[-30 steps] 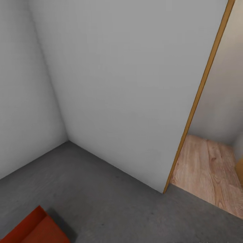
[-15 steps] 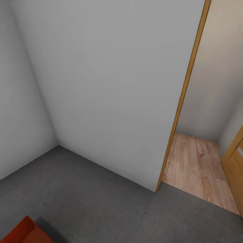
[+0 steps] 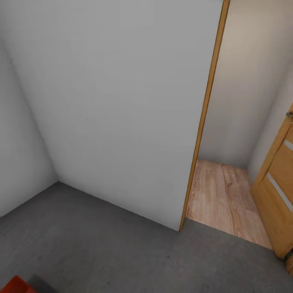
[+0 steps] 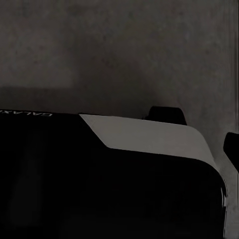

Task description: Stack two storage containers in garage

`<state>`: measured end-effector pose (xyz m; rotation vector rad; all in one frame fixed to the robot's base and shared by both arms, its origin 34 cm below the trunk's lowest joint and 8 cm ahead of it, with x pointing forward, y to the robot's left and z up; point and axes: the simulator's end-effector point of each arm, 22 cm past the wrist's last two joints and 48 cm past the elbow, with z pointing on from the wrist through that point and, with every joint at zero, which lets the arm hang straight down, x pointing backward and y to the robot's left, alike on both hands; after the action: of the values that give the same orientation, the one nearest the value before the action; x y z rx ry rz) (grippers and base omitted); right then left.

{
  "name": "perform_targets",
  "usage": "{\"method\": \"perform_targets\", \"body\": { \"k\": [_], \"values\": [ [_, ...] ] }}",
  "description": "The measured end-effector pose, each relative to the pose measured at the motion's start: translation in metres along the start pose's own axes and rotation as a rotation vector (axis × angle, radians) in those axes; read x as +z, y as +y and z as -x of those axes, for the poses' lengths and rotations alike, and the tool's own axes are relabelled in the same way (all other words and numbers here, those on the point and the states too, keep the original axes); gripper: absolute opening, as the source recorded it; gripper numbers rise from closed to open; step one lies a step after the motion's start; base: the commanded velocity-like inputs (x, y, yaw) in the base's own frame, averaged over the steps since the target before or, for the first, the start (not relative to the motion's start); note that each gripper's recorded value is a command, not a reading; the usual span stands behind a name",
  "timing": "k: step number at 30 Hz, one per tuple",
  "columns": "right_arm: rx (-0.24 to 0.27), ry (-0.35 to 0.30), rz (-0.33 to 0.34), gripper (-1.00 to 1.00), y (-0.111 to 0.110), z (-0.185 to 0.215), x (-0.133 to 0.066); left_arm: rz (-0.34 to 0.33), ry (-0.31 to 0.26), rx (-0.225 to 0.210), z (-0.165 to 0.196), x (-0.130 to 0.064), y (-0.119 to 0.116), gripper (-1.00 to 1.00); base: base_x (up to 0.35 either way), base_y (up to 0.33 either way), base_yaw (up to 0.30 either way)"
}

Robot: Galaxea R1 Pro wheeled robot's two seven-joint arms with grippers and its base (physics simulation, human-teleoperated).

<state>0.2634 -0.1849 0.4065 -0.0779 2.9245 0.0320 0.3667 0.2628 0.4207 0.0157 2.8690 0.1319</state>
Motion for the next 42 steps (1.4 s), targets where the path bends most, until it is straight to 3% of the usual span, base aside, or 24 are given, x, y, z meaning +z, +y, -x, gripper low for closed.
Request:
{"method": "perform_targets", "body": {
  "k": [2, 5, 6, 7, 18, 22, 25, 42],
  "values": [
    [-0.002, -0.002, -0.039, 1.0, -0.032, 0.0, 0.001, 0.0, -0.003, 0.0, 0.001, 0.0, 0.0, 1.0, 0.0, 0.0, -0.184],
    [-0.003, -0.005, -0.069, 1.0, -0.057, 0.0, 0.001, 0.0, -0.006, -0.001, 0.003, -0.001, 0.0, 1.0, 0.0, 0.0, -0.184],
    [0.034, -0.003, -0.096, 1.0, -0.075, -0.001, 0.0, 0.0, -0.007, -0.001, 0.003, -0.001, 0.0, 1.0, 0.0, 0.0, -0.184],
    [0.043, -0.003, -0.103, 1.0, -0.08, -0.001, 0.0, 0.0, -0.009, -0.001, 0.004, -0.001, 0.0, 1.0, 0.0, 0.0, -0.184],
    [0.047, -0.016, -0.108, 1.0, -0.083, 0.003, -0.001, -0.004, -0.024, -0.006, 0.01, -0.003, -0.003, 1.0, 0.0, 0.0, -0.184],
    [0.045, -0.02, -0.107, 1.0, -0.083, 0.005, -0.001, -0.017, 0.01, -0.014, -0.038, -0.006, -0.013, 1.0, 0.0, 0.0, -0.184],
    [0.046, -0.024, -0.107, 1.0, -0.083, 0.007, -0.001, -0.011, -0.01, -0.019, -0.059, -0.009, -0.009, 1.0, 0.0, 0.0, -0.184],
    [0.046, -0.045, -0.106, 1.0, -0.082, 0.015, -0.002, -0.009, -0.045, -0.01, -0.053, -0.011, -0.007, 1.0, 0.0, 0.0, -0.184]
  ]
}}
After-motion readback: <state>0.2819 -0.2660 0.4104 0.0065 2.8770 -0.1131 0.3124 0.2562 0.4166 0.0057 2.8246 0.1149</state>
